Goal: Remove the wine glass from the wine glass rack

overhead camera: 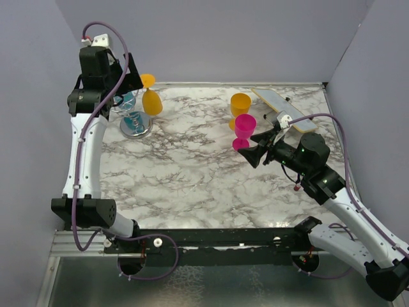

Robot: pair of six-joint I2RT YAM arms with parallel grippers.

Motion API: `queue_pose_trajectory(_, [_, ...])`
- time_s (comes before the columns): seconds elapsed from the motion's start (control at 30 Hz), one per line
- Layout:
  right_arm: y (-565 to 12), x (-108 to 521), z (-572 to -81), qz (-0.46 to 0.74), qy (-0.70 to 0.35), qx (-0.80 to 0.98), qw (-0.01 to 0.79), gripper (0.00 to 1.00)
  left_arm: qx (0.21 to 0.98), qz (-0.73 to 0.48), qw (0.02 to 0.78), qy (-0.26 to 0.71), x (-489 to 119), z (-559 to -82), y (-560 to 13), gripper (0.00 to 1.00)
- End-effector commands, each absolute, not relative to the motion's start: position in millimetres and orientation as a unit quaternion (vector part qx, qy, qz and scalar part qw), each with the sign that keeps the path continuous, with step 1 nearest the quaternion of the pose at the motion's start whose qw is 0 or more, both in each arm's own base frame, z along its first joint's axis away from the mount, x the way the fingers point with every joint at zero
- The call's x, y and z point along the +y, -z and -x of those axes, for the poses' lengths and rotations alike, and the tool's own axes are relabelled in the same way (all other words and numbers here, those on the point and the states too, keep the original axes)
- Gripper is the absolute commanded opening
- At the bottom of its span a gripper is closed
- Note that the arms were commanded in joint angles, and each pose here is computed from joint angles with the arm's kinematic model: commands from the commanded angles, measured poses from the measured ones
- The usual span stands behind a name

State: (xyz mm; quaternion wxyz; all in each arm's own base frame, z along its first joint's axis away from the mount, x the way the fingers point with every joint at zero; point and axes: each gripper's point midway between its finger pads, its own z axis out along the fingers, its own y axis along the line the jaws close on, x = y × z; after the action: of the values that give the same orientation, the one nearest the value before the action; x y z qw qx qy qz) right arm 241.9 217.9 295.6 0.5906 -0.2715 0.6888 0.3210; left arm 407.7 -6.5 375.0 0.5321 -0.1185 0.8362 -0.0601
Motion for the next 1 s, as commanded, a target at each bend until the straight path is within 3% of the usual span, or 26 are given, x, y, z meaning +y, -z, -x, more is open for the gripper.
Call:
queue_pose_trajectory(0.0, [-309.2,219.2,-243.1,0.269,-0.323,0.679,0.602,0.68,0.835,0.075,0.537,0.094,-52.0,-436.8,-380.5,0.99])
queue_pose_trajectory(0.57, [-313.3,216.1,-249.5,0.262,-0.309,0.680,0.611,0.68,0.848,0.076,0.522,-0.039,-45.2,-514.7,-343.6,0.99])
queue_pose_trajectory(0.97, [-309.1,215.3,-251.5,0.259,-0.305,0.684,0.610,0.68,0.859,0.099,0.502,-0.023,-34.3,-542.0,-317.1,0.99])
